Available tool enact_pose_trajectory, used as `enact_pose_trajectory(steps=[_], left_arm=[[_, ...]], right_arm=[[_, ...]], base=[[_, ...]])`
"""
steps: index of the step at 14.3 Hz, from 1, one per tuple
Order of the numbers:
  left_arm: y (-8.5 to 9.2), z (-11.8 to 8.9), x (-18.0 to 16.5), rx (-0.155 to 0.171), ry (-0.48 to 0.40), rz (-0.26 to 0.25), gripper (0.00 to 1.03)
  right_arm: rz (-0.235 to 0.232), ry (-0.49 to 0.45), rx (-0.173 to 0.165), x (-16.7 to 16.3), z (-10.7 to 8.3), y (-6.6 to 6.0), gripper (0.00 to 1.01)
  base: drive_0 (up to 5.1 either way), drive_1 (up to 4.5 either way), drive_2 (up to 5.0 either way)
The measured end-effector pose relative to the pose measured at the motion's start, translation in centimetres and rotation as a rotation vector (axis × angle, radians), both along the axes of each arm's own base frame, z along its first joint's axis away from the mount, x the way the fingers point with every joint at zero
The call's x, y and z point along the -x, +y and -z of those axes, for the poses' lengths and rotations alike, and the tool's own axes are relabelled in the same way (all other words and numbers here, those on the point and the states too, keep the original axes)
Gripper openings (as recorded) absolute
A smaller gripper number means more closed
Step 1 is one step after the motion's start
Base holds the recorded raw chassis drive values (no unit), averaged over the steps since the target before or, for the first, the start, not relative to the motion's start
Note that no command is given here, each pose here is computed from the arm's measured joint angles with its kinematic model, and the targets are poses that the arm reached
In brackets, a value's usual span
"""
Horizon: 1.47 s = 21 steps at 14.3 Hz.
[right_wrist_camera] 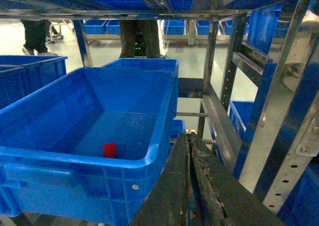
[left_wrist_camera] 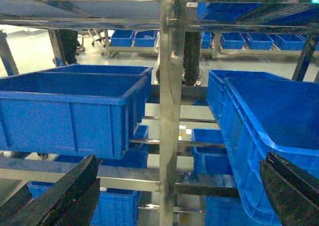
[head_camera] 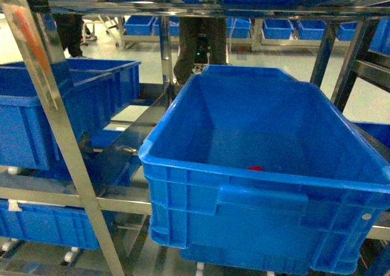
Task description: Pick red block from blue box to shelf
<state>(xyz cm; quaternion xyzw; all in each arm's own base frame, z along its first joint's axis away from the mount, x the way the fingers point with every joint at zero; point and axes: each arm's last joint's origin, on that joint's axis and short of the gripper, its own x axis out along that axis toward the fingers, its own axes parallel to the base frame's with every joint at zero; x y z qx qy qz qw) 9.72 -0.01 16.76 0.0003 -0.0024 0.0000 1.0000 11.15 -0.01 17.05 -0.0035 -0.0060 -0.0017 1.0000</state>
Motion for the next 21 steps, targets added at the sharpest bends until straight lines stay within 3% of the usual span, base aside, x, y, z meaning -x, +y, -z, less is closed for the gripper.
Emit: enact_pose_trajectory(steps=[3, 5, 7, 10, 12, 14, 18, 21], left_arm=[[0.0, 0.0, 0.0, 0.0, 0.0, 0.0, 0.98], [0.0, 0.0, 0.0, 0.0, 0.0, 0.0, 0.98], [0.0, 0.0, 0.0, 0.0, 0.0, 0.0, 0.98], [0.0, 0.0, 0.0, 0.0, 0.0, 0.0, 0.98], [0.0, 0.0, 0.0, 0.0, 0.0, 0.0, 0.98], [0.0, 0.0, 0.0, 0.0, 0.0, 0.0, 0.98], [0.0, 0.0, 0.0, 0.0, 0.0, 0.0, 0.98], [0.0, 0.0, 0.0, 0.0, 0.0, 0.0, 0.98]], right_arm=[[0.0, -0.001, -0.001, 0.3, 0.0, 0.0, 0.02], [-0.001, 0.052, -0.003, 1.0, 0.7, 0.0, 0.02], [-0.003, -0.016, -0.003, 1.5, 0.0, 0.0, 0.02], [-0.002, 0.006, -0.004, 1.4, 0.3, 0.0, 0.03], [-0.003, 0.008, -0.006, 1.4, 0.3, 0.0, 0.27], [-0.003, 0.008, -0.006, 1.4, 0.3, 0.0, 0.45], [-0.003, 0.008, -0.007, 1.4, 0.3, 0.0, 0.98], [-0.003, 0.008, -0.007, 1.4, 0.3, 0.0, 0.98]], base=[[0.0, 0.0, 0.0], [0.0, 0.0, 0.0], [0.0, 0.0, 0.0], [0.0, 0.0, 0.0], [0.0, 0.0, 0.0], [0.0, 0.0, 0.0], [0.0, 0.0, 0.0], [0.0, 0.0, 0.0]])
